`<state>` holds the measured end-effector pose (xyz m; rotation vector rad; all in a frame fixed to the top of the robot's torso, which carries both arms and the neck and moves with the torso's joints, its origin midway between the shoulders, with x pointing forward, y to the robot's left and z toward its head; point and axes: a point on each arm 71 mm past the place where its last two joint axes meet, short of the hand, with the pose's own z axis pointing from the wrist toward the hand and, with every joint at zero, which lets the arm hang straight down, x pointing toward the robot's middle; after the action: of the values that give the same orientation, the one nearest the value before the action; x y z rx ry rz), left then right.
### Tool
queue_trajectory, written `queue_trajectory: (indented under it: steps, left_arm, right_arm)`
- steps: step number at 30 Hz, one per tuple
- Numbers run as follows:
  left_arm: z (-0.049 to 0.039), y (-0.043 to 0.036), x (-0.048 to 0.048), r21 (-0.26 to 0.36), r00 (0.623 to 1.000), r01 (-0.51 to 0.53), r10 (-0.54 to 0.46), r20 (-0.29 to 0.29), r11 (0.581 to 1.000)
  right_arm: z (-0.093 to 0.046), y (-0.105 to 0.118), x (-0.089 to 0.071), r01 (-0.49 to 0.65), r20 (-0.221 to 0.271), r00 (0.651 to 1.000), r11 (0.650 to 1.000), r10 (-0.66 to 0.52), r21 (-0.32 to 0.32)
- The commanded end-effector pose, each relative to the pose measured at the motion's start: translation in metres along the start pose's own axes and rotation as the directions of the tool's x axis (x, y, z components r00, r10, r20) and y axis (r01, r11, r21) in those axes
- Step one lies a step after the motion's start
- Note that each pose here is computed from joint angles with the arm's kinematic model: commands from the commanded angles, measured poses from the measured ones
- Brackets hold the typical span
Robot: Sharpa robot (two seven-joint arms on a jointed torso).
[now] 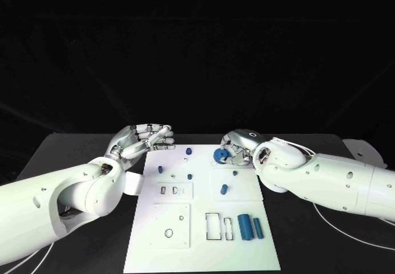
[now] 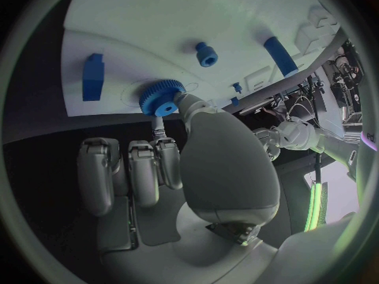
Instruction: Assemble the parts on the task board
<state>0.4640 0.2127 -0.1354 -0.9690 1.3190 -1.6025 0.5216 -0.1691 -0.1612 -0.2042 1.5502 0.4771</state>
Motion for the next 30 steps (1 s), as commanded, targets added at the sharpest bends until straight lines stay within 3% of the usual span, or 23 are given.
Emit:
queue_trajectory:
  steps: [1,15,30]
  left_arm:
    - [0.0007,-0.0009,0.0022,0.006,1.000,0.011,-0.011,-0.018,1.000]
    - [0.0015,-0.0007,0.0028,0.007,1.000,0.012,-0.011,-0.019,1.000]
    - [0.0032,-0.0001,0.0056,0.008,1.000,0.014,-0.014,-0.024,1.000]
  right_arm:
    - [-0.001,0.008,-0.006,0.018,0.066,0.998,1.000,-0.016,-0.020]
    - [0.005,0.062,-0.008,0.024,0.144,0.990,0.992,-0.006,-0.127]
    - [0.027,0.091,0.016,0.003,0.109,0.994,0.989,0.014,-0.149]
